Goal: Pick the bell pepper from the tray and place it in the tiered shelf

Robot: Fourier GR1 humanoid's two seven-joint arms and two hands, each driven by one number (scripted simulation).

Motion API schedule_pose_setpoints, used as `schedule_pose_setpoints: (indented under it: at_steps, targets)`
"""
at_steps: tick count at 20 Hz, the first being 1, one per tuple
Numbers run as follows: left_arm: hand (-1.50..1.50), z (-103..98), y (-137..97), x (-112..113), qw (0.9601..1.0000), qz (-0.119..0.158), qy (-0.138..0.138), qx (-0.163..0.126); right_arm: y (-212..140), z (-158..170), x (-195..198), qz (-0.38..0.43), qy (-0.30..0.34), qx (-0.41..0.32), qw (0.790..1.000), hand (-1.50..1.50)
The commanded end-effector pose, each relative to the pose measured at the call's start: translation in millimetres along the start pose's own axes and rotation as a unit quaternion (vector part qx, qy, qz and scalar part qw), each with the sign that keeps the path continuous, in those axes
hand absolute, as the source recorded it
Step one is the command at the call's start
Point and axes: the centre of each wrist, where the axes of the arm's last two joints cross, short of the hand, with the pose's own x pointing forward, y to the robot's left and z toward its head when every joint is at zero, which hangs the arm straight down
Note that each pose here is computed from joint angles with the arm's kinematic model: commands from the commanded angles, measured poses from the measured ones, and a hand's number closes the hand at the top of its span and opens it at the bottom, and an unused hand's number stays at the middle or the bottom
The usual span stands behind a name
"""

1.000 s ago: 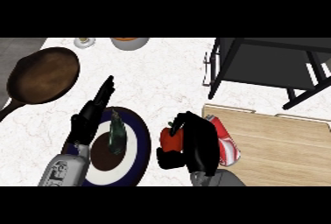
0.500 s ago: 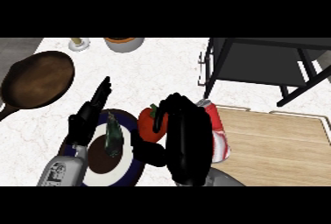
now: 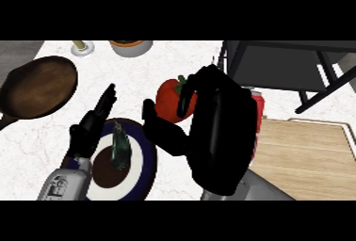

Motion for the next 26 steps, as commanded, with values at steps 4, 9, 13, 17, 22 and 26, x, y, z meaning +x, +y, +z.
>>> schedule_pose_setpoints:
  at_steps: [4,9,13,17,22,26]
  targets:
    - [0.0,6.7,5.5,-5.7,1.0,-0.005,0.002,0.0,-39.4,-40.3,26.7,0.039,0.097,-0.058,0.993,1.5]
    - [0.0,-11.1,6.8,7.0,1.0,0.001,-0.001,-0.001,-46.5,-63.8,33.6,0.043,0.106,-0.081,0.99,1.5]
    - [0.0,-3.2,-4.4,-2.1,1.0,0.003,-0.004,0.003,-52.9,-83.5,26.2,0.067,0.107,-0.105,0.986,1.5]
    - [0.0,17.6,12.6,-12.5,0.9999,0.007,0.001,-0.009,-46.6,-112.4,12.5,0.081,0.11,-0.118,0.984,1.5]
    - [0.0,-0.2,5.4,-4.3,1.0,0.004,-0.007,0.002,-61.0,-143.5,1.1,0.102,0.091,-0.134,0.982,1.5]
    - [0.0,3.4,-1.9,-8.3,0.9999,-0.003,-0.01,-0.002,-63.2,-146.9,-5.8,0.134,0.067,-0.145,0.978,1.5]
